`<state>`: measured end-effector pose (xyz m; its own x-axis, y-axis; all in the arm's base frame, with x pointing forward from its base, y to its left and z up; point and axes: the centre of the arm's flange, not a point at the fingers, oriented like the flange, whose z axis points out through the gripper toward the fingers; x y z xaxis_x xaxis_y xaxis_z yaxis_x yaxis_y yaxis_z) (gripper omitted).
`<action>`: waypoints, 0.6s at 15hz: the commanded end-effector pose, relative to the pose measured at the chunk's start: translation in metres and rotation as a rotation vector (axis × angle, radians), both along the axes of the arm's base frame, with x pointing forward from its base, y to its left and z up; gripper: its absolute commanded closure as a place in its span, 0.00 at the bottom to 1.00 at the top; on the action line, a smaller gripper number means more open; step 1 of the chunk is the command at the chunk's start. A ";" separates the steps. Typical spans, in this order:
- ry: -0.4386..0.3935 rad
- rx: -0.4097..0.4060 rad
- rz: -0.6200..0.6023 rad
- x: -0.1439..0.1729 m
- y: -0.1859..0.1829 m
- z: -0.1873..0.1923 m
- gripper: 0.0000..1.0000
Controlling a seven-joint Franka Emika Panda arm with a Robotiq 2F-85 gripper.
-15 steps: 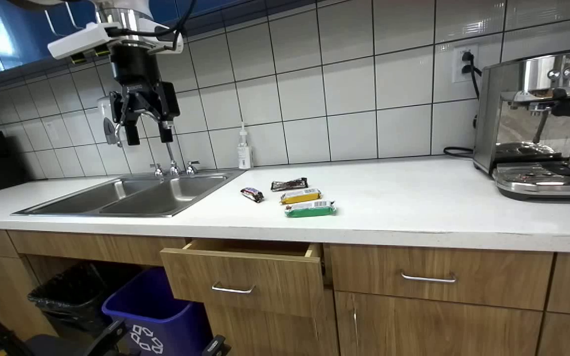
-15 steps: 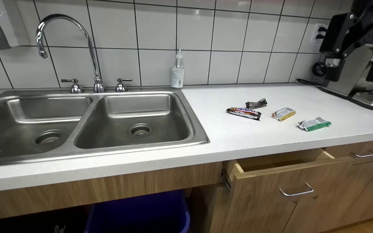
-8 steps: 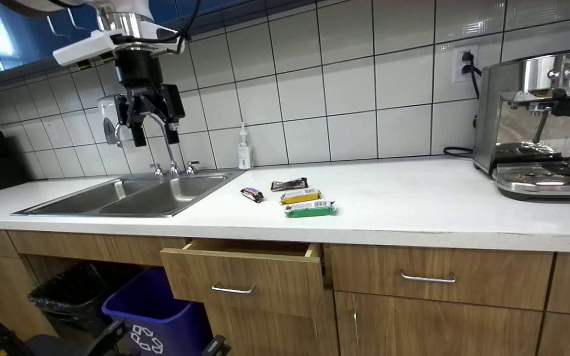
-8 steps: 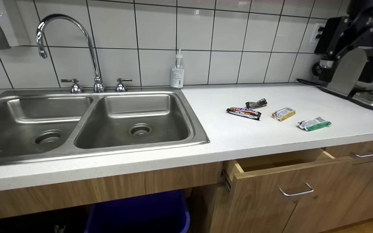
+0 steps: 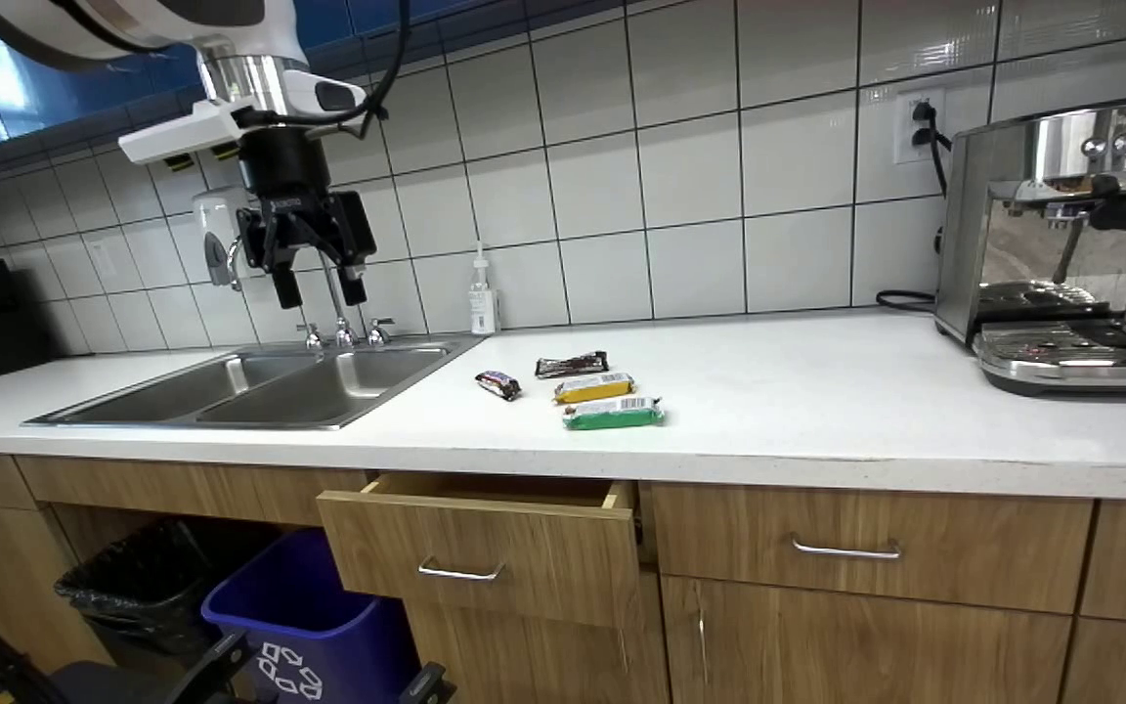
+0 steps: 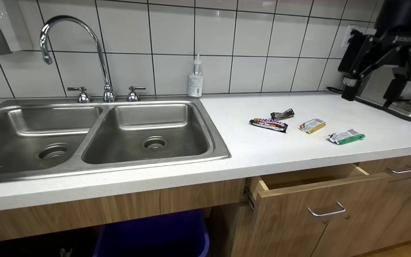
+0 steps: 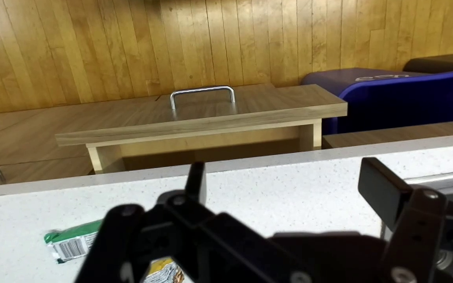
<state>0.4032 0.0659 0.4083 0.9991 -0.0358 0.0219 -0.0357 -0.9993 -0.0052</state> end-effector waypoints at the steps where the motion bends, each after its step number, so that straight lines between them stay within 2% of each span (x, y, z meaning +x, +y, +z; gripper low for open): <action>1: -0.010 -0.025 -0.002 0.000 0.003 -0.015 0.00; 9: 0.009 -0.037 0.001 0.005 -0.003 -0.049 0.00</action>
